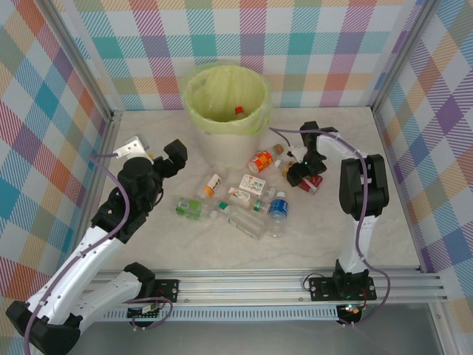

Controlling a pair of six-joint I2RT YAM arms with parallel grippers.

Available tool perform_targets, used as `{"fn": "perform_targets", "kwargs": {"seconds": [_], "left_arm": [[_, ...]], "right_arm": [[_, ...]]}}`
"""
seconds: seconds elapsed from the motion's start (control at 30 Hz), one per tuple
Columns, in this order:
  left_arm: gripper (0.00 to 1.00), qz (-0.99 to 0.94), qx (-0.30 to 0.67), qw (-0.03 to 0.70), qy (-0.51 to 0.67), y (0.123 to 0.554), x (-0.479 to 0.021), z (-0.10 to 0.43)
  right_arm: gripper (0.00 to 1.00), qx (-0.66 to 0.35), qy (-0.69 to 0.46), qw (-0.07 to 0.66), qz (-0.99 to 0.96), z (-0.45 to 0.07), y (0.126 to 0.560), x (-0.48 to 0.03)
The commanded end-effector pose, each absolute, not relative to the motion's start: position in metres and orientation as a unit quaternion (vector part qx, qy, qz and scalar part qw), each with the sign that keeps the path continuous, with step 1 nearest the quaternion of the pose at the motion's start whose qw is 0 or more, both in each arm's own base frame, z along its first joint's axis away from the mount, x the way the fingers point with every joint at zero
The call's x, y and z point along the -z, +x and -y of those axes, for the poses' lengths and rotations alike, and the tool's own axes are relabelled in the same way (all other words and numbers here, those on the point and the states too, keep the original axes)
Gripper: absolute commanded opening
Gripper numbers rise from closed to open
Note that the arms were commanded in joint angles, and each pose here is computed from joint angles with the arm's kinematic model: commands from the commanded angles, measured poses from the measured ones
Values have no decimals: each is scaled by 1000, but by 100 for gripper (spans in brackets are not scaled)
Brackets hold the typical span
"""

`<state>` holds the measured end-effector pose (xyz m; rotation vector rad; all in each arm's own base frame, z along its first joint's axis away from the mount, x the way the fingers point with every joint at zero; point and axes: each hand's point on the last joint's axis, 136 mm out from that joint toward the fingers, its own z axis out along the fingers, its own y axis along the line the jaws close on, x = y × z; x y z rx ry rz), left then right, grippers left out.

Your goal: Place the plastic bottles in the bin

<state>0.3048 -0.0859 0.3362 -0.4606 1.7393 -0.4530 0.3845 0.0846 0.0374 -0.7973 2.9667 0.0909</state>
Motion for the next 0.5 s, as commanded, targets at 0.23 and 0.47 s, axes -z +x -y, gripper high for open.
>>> {"fn": "perform_targets", "kwargs": {"seconds": [0.23,0.47], "left_arm": [[100,-755,202,584,-219,312,-320,83],[100,-751,198,588,-227,311,-320,78]], "right_arm": [[69,-55,-138,27,-989,-69,367,-36],[64,-81,-114,67,-988,-76,376,-53]]}}
